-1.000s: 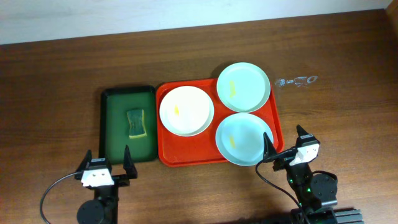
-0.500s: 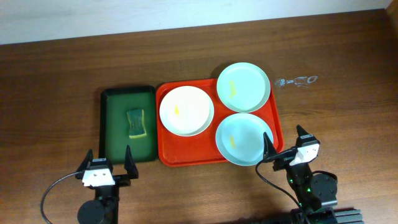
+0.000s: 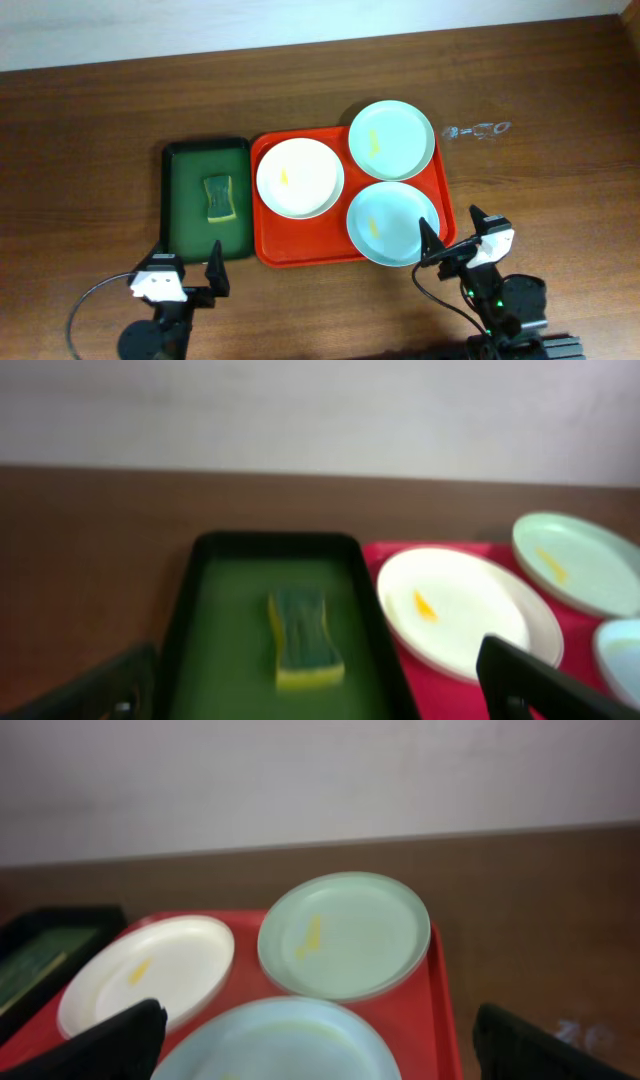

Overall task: Clean dirty plates on tray and stack at the side
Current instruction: 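Move left gripper to the sponge and right gripper to the white plate rim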

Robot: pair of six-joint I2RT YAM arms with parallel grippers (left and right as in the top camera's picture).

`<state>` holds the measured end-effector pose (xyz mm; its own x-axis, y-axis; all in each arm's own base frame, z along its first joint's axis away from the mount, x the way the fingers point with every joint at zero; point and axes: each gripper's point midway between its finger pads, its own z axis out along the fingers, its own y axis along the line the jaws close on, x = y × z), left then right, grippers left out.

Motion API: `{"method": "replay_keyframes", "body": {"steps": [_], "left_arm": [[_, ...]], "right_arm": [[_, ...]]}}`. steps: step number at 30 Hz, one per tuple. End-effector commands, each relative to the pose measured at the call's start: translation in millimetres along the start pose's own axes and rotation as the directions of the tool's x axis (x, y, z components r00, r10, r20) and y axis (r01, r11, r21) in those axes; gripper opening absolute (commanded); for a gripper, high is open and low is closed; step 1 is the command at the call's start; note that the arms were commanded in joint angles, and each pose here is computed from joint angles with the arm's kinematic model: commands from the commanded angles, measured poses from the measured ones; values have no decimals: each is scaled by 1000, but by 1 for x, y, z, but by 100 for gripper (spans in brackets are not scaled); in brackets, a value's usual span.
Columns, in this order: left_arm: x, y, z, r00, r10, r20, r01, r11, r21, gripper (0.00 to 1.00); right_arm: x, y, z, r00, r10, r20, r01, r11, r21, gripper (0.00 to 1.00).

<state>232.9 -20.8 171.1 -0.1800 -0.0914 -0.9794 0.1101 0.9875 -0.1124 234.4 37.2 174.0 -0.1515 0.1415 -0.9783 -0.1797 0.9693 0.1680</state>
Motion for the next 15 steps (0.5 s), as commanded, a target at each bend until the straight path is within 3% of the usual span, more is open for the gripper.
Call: {"method": "replay_keyframes", "body": {"steps": [1, 5, 8, 11, 15], "left_arm": [[-84, -9, -28, 999, -19, 50, 19, 1000, -9, 99], [-138, -15, -24, 992, -42, -115, 40, 999, -23, 99], [-167, -17, -6, 944, -54, -326, 45, 998, -34, 99], [-170, -15, 13, 838, -84, -540, 63, 996, -58, 99], [-138, -10, 50, 615, -139, -776, 94, 990, -102, 99]], "right_arm": [[-70, 16, -24, 998, 7, 62, -5, 1000, -21, 98], [-121, 29, -29, 996, 31, -81, -32, 999, -23, 98], [-145, 39, -19, 960, 67, -270, -79, 996, -33, 98], [-152, 46, -2, 878, 111, -465, -138, 990, -25, 98], [-127, 65, 35, 641, 183, -745, -315, 948, -38, 98]]}}
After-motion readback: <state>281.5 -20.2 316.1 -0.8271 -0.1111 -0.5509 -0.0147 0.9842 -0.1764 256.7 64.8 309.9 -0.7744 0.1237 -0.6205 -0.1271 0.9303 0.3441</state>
